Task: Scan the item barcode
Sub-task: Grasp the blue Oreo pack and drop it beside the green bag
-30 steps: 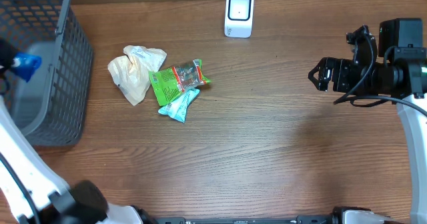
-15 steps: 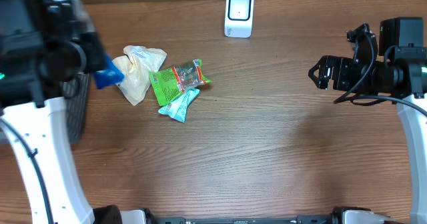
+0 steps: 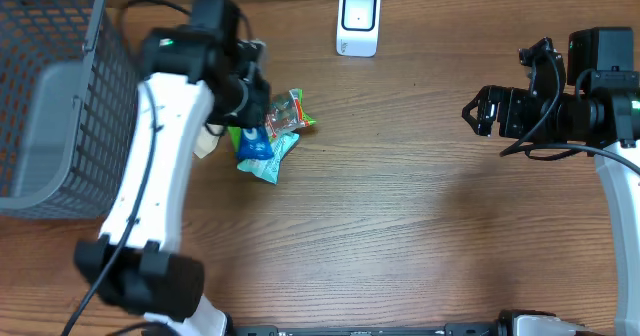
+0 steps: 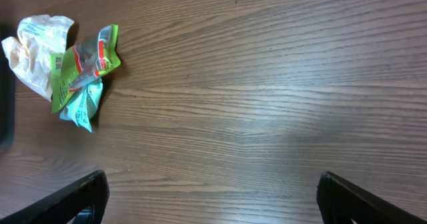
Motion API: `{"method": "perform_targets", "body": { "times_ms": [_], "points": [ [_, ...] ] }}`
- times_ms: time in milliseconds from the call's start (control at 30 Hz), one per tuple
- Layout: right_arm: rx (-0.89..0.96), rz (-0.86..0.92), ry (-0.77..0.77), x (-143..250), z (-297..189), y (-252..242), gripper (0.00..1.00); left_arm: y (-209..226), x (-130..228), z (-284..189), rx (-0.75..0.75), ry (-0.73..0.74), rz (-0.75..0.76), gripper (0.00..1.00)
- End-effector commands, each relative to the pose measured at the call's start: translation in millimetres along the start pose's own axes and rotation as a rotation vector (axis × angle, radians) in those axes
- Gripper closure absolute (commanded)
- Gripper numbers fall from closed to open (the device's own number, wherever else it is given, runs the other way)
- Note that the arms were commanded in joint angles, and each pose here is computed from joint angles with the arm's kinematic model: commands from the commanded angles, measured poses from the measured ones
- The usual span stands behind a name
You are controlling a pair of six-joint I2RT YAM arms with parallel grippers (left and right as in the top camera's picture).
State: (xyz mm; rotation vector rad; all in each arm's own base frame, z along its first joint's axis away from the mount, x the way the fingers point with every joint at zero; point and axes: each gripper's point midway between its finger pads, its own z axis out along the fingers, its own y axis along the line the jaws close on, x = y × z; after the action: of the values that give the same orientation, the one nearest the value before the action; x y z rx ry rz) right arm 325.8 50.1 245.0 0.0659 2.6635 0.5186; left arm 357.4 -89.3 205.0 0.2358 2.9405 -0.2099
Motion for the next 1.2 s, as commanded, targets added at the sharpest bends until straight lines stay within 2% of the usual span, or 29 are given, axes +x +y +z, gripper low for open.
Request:
{"method": "perform_targets", "body": {
  "times_ms": [0,367,833,867,967,1033,1167],
  "points": [
    [-0.014,-0.015,-0.031,-7,-6,7,0.0,-16,1,24,0.008,0.062,0.054,0.96],
    [-0.014,-0.015,-0.031,-7,-6,7,0.0,-33,21,85,-0.01,0.283,0.06,0.96],
    [-0.015,-0.018,-0.038,-9,-6,7,0.0,-28,40,100,-0.049,0.38,0.02,0.95],
    [-0.015,-0.018,-0.038,-9,-6,7,0.0,-28,41,100,-0.05,0.385,0.018,0.92],
    [-0.015,-0.018,-0.038,-9,-6,7,0.0,-28,45,98,-0.049,0.403,0.014,0.67],
    [-0.015,-0.018,-0.038,-9,-6,7,0.0,-28,47,97,-0.046,0.412,0.012,0.59],
    [-0.015,-0.018,-0.039,-9,-6,7,0.0,-32,49,96,-0.022,0.422,0.006,0.58]
  ]
}}
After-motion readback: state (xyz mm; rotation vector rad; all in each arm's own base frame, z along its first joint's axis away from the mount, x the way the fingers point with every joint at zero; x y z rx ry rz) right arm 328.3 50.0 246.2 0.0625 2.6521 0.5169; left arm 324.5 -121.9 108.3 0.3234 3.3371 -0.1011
